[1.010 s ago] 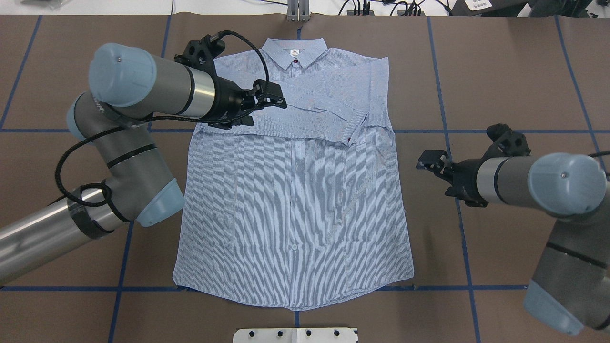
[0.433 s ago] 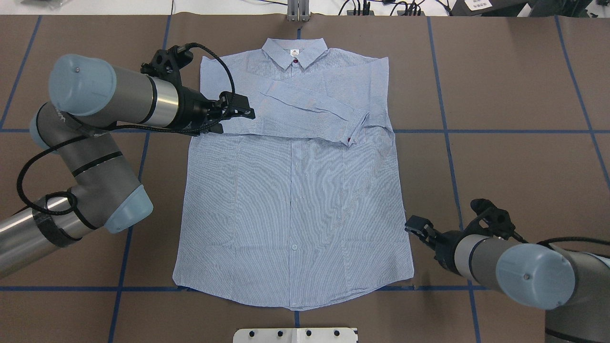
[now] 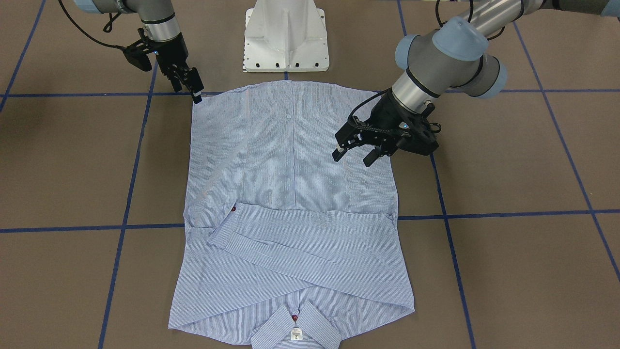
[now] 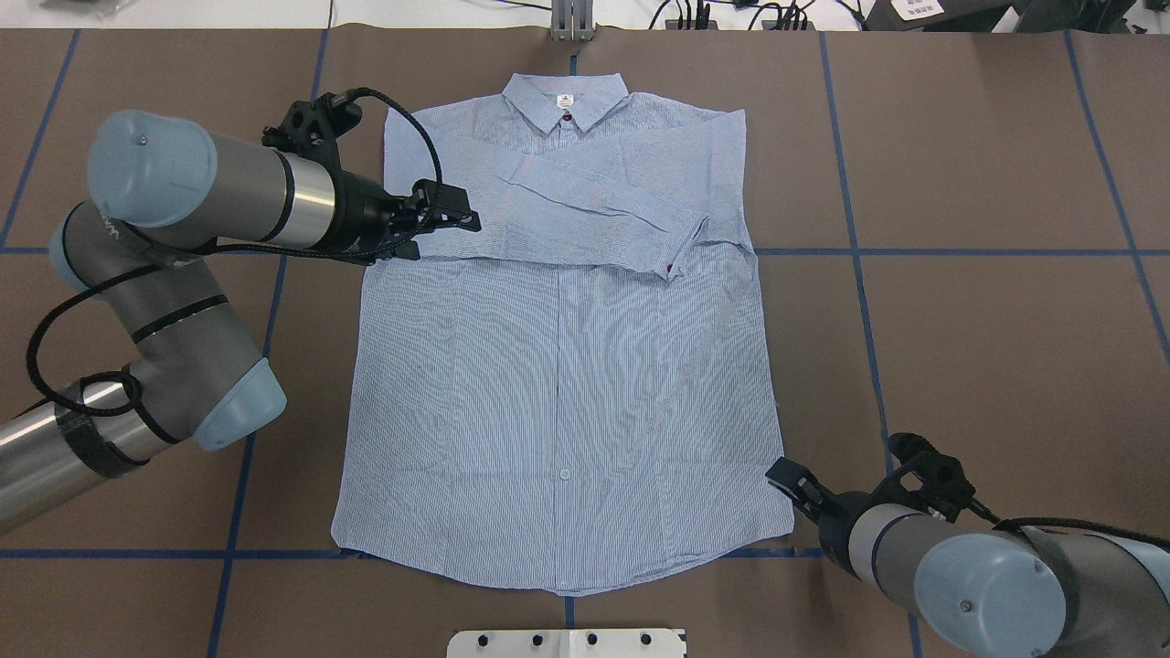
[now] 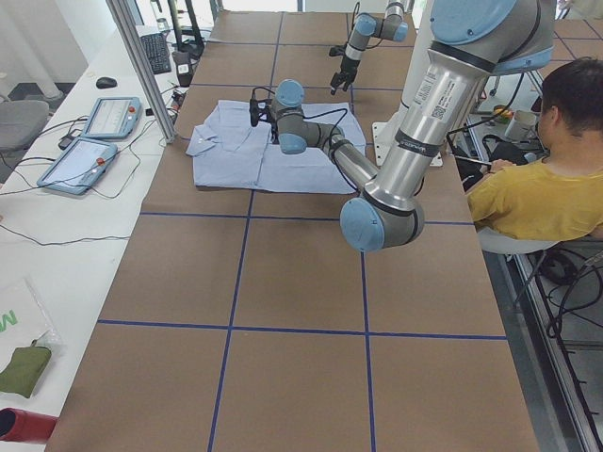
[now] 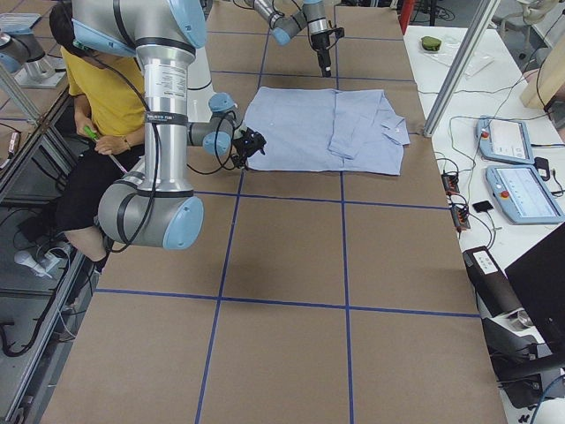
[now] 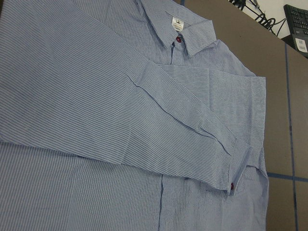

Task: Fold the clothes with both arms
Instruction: 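Release the sleeve with the left gripper while the right gripper moves to the hem, then move the left gripper to the hem corner nearest the robot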

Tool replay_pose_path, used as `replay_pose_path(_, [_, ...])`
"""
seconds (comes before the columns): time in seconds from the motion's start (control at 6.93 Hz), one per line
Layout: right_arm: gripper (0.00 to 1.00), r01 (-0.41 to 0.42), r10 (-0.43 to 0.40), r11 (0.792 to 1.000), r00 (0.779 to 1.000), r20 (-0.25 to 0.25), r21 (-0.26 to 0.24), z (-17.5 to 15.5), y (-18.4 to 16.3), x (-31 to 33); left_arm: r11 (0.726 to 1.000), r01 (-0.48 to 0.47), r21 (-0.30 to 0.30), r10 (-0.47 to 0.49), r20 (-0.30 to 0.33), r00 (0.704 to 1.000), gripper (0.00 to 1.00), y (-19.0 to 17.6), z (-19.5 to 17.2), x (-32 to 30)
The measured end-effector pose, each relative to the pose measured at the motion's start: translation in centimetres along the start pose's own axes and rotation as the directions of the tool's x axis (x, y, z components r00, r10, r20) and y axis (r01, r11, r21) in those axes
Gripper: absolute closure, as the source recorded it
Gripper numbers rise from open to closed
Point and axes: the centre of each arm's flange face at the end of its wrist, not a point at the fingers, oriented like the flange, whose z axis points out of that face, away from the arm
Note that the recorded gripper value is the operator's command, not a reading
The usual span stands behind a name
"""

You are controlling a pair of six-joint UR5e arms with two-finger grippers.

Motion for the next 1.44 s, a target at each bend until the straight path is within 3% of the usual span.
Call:
replay_pose_path(0.58, [0.11, 0.014, -0.014, 1.0, 0.999, -0.041, 0.006, 1.3, 2.9, 0.5, 1.0, 0.007, 0.001, -0.007, 0.002, 1.0, 0.04, 0.0, 0.0, -0.2])
replay_pose_path(1.3, [0.21, 0.022, -0.02, 0.999, 0.998, -0.065, 0.026, 2.0, 3.0, 0.5, 1.0, 0.006, -0.001, -0.006, 0.001, 1.0, 0.04, 0.1, 0.0, -0.2])
replay_pose_path(1.44, [0.36, 0.021, -0.019, 0.999, 0.998, -0.066, 0.029, 2.0, 2.9, 0.5, 1.0, 0.006, -0.001, -0.006, 0.001, 1.0, 0.04, 0.1, 0.0, -0.2])
